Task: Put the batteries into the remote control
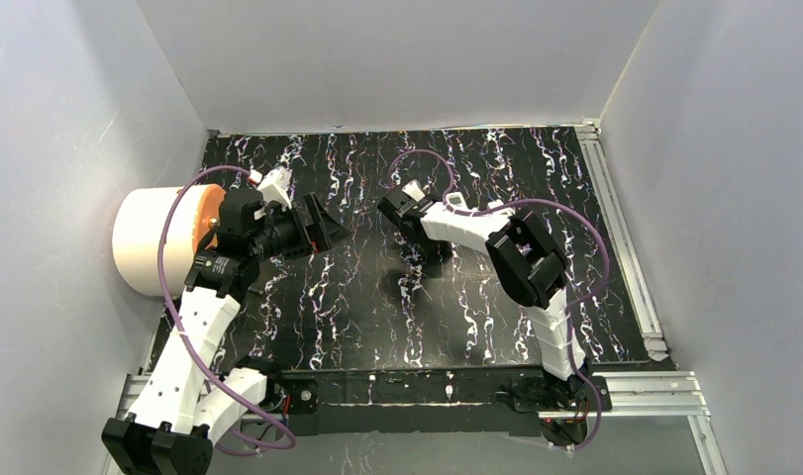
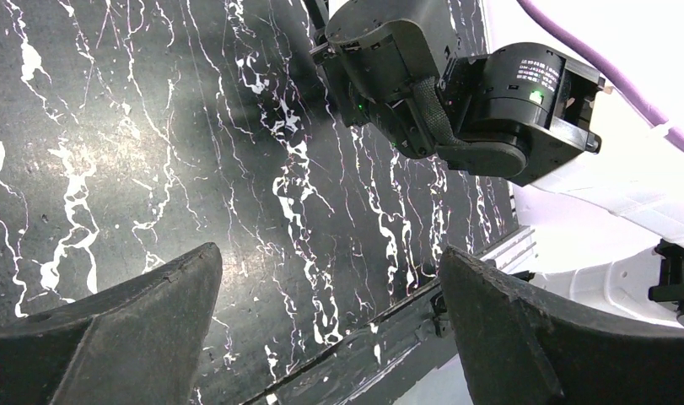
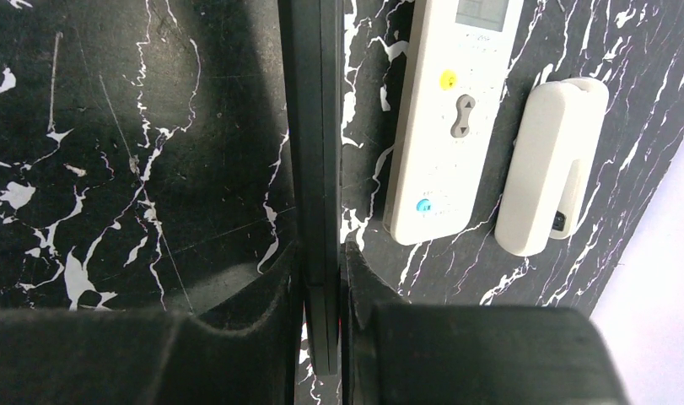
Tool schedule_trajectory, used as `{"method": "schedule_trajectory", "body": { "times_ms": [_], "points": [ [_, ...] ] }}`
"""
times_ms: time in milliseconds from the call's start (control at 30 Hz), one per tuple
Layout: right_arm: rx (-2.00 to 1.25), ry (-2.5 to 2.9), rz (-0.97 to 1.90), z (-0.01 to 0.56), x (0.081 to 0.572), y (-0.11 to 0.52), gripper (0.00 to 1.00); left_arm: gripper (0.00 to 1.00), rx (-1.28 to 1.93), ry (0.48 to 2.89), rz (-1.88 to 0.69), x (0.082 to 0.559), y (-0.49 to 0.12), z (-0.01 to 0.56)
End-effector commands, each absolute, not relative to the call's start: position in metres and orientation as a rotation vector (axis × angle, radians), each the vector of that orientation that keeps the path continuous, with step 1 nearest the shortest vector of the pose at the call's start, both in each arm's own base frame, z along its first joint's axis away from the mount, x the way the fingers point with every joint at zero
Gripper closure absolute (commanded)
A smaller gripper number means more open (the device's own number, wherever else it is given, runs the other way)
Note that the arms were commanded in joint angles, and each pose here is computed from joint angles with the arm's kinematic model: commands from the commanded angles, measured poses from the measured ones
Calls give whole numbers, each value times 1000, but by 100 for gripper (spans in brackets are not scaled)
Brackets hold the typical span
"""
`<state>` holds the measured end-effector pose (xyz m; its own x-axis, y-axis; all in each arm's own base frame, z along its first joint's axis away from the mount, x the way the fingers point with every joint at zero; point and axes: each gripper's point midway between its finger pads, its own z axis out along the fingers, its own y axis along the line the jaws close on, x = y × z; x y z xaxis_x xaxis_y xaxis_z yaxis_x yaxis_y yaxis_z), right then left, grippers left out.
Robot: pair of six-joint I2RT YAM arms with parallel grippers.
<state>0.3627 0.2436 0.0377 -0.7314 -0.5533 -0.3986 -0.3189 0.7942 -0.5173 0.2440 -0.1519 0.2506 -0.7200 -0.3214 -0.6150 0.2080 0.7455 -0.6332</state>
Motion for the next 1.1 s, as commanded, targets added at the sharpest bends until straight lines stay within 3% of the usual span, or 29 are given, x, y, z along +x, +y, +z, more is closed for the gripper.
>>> {"method": "schedule_trajectory", "body": {
  "times_ms": [0,133,267,367,800,1067],
  "points": [
    [-635,2407,-570,49,370,248,77,2,-25,2160,-911,239,-152,267],
    [-657,2442,-563,42,363,251,71,2,-25,2163,-874,236,-147,266],
    [-659,2464,-464,44,357,260,50,2,-18,2178,-858,233,-145,264],
    [-657,2463,-337,51,355,272,43,1,-19,2185,-851,232,-144,265],
    [-574,2451,-12,100,336,293,42,1,-38,2163,-819,226,-137,276],
    [-313,2262,-59,171,321,233,41,2,-97,2131,-724,214,-119,285]
  ]
}}
